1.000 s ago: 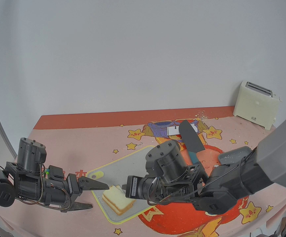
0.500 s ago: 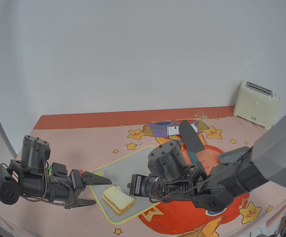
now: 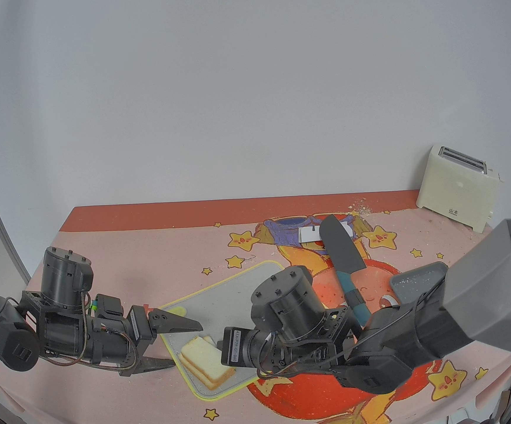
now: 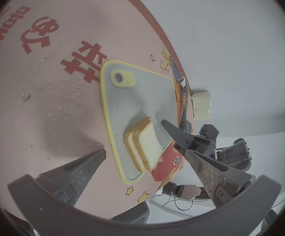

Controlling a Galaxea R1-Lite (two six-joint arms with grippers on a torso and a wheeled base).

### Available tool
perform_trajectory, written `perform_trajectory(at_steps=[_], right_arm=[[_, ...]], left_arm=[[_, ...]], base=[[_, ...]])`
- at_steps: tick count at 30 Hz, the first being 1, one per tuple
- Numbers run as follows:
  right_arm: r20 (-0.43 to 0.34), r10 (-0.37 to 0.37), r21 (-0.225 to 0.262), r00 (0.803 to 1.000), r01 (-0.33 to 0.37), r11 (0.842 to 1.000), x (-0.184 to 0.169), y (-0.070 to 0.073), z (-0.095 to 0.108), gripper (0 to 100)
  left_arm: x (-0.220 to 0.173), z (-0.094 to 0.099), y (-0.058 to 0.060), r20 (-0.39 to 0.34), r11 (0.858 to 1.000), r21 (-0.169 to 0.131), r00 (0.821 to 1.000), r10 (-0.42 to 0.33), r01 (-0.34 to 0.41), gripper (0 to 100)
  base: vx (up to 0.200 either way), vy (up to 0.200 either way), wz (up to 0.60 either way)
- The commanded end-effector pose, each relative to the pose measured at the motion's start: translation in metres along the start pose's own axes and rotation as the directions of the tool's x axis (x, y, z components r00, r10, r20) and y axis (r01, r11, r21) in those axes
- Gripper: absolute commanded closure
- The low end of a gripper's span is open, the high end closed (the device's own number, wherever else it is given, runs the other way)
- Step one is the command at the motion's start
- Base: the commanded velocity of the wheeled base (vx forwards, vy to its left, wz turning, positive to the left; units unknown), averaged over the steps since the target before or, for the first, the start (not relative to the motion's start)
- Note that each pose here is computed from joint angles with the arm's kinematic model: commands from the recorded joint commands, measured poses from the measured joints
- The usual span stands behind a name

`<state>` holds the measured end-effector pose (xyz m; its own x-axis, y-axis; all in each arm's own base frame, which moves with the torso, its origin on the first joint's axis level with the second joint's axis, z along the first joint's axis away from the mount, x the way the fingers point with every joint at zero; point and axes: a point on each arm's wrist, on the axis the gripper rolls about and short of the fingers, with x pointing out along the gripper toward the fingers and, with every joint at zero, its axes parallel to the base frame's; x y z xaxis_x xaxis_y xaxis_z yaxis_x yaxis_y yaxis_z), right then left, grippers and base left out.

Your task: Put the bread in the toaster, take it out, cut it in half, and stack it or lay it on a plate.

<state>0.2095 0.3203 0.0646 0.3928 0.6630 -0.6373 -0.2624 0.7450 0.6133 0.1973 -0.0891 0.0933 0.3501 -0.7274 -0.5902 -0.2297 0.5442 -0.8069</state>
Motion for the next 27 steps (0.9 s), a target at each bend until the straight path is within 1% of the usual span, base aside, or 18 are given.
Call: perform_trajectory(at_steps=[1, 3, 5, 8, 16, 20, 22, 27], right_arm=[[-0.010, 0.005, -0.009, 1.000, -0.005, 1.000, 0.0004, 0.0035, -0.0046, 100], [-0.010, 0.007, -0.010, 1.000, -0.007, 1.000, -0.0001, 0.0042, -0.0048, 100], [-0.011, 0.006, -0.010, 1.000, -0.006, 1.000, 0.0004, 0.0039, -0.0051, 100], [-0.012, 0.007, -0.011, 1.000, -0.007, 1.000, 0.0013, 0.0041, -0.0056, 100], [-0.013, 0.006, -0.009, 1.000, -0.006, 1.000, 0.0013, 0.0034, -0.0055, 100], [-0.012, 0.007, -0.010, 1.000, -0.007, 1.000, 0.0018, 0.0041, -0.0056, 100], [-0.014, 0.008, -0.012, 1.000, -0.008, 1.000, 0.0023, 0.0049, -0.0065, 100], [-0.016, 0.010, -0.011, 1.000, -0.010, 1.000, 0.0027, 0.0051, -0.0071, 100]], left_arm=[[0.0001, -0.0011, 0.0029, -0.004, 1.000, -0.009, 1.000, 0.013, -0.013, 0], [-0.0012, -0.0019, 0.0033, -0.001, 1.000, -0.010, 1.000, 0.012, -0.012, 0], [-0.0060, -0.0032, 0.0007, 0.012, 1.000, 0.000, 1.000, -0.004, 0.004, 0], [-0.0051, -0.0035, 0.0009, 0.007, 1.000, 0.002, 1.000, -0.003, 0.003, 0], [-0.0039, -0.0056, 0.0042, -0.006, 1.000, 0.000, 1.000, 0.008, -0.008, 0], [-0.0036, -0.0061, 0.0039, -0.010, 1.000, -0.003, 1.000, 0.007, -0.007, 0], [-0.0005, -0.0097, 0.0012, -0.028, 1.000, 0.012, 1.000, 0.006, -0.006, 0], [0.0013, -0.0085, -0.0017, -0.030, 1.000, 0.020, 1.000, 0.001, 0.000, 0]], base=[[0.000, 0.000, 0.00], [0.000, 0.000, 0.00], [0.000, 0.000, 0.00], [0.000, 0.000, 0.00], [0.000, 0.000, 0.00], [0.000, 0.000, 0.00], [0.000, 0.000, 0.00], [0.000, 0.000, 0.00]])
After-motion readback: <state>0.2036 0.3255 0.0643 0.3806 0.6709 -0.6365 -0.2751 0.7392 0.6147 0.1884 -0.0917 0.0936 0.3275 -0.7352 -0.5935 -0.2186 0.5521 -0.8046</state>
